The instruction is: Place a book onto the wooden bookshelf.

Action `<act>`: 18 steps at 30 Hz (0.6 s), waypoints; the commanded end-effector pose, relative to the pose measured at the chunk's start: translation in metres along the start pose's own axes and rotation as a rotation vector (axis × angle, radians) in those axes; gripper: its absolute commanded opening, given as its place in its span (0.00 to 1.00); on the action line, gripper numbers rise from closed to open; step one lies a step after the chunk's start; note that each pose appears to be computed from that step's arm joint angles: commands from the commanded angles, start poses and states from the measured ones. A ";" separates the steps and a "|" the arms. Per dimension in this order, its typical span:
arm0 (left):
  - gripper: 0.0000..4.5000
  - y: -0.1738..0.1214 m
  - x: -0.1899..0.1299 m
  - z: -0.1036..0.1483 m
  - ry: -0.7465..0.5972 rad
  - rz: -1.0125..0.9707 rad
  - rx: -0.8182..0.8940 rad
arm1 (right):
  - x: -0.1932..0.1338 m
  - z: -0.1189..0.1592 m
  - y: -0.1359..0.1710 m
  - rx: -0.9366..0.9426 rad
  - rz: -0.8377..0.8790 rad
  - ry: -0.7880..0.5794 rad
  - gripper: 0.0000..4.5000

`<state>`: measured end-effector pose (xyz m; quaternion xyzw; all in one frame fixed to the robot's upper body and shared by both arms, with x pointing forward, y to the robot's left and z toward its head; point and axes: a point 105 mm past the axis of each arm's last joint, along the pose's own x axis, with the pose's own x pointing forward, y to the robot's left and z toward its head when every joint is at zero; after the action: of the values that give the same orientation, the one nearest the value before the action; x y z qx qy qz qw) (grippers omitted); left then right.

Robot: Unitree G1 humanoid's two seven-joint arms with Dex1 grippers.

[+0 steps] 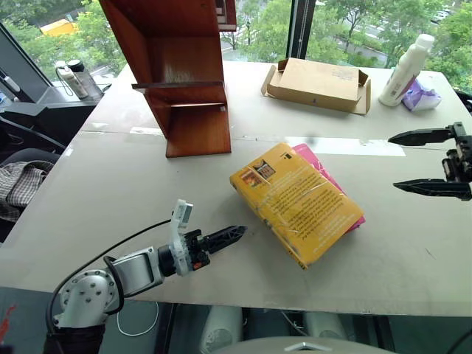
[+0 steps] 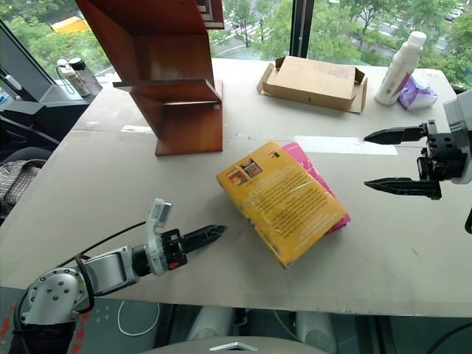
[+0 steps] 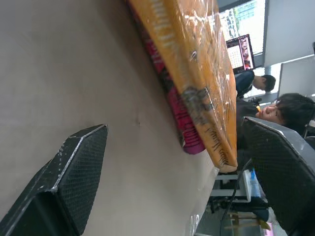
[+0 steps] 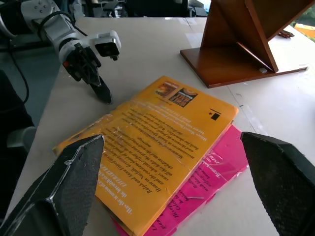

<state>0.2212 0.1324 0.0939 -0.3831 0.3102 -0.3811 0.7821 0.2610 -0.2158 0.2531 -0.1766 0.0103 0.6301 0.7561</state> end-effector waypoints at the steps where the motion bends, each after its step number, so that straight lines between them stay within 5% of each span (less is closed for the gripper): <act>1: 1.00 -0.011 0.008 0.004 -0.044 -0.054 -0.066 | 0.005 0.011 0.011 -0.050 0.091 -0.027 0.98; 14: 1.00 -0.015 0.081 0.002 -0.024 -0.142 -0.200 | 0.006 0.012 0.024 0.000 0.089 -0.034 0.98; 18: 0.76 -0.018 0.090 -0.002 -0.014 -0.165 -0.214 | 0.004 0.015 0.025 0.010 0.085 -0.028 1.00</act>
<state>0.2627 0.0554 0.0880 -0.4885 0.3122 -0.3903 0.7152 0.2425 -0.2033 0.2450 -0.1444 0.0298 0.6620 0.7349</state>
